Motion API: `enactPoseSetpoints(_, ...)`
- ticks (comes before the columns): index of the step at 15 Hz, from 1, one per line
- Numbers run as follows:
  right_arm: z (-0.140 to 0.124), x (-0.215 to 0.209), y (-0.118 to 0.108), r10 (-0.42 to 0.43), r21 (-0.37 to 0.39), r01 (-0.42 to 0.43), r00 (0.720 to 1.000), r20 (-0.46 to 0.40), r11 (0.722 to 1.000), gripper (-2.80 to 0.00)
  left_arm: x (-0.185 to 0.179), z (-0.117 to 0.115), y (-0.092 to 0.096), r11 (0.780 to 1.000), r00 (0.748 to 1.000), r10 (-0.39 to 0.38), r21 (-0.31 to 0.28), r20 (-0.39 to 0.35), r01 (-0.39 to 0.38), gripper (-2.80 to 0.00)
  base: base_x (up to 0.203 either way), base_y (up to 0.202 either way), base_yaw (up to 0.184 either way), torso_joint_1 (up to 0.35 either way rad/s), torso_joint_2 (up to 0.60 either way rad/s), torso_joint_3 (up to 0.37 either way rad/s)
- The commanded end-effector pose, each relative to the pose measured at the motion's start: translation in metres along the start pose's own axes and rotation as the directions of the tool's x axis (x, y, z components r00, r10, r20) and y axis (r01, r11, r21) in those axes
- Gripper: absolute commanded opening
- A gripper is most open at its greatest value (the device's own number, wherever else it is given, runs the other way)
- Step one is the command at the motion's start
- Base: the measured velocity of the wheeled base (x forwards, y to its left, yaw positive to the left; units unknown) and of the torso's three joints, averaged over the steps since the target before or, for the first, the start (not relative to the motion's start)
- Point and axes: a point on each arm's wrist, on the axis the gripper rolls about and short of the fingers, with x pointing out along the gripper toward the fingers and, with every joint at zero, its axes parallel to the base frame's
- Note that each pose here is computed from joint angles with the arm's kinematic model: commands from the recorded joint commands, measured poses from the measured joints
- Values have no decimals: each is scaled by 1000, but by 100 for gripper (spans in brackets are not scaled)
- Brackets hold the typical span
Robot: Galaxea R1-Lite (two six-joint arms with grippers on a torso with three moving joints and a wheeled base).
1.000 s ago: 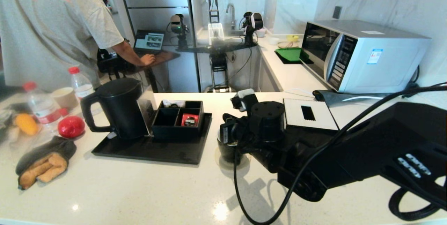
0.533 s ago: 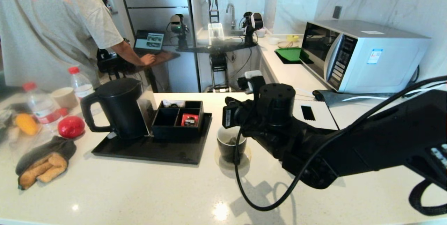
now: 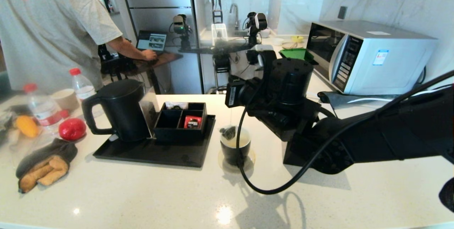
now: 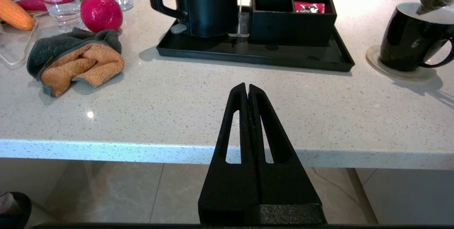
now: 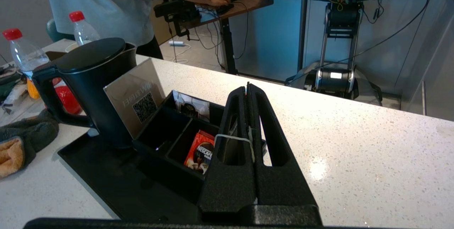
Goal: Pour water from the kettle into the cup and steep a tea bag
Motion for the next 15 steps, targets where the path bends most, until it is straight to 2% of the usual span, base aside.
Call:
enactPoseSetpoints(1, -12, -1, -1, -4, -7, 4, 1000, -25, 1000, -280, 0, 0, 0, 1000, 1000, 0, 0, 1, 0, -280, 0, 0, 0, 0, 0, 0)
enactPoseSetpoints(4, -24, -2, -3, -6, -11, 5, 999, -41, 1000, -280, 0, 0, 0, 1000, 1000, 0, 0, 1, 0, -280, 0, 0, 0, 0, 0, 0)
enactPoseSetpoints(11, -63, -13, -10, -17, -36, 12, 990, -139, 999, -280, 0, 0, 0, 1000, 1000, 0, 0, 1, 0, -280, 0, 0, 0, 0, 0, 0)
enactPoseSetpoints(15, -71, -13, -10, -20, -43, 13, 987, -160, 999, -280, 0, 0, 0, 1000, 1000, -1, 0, 1, 1, -280, 0, 0, 0, 0, 0, 0)
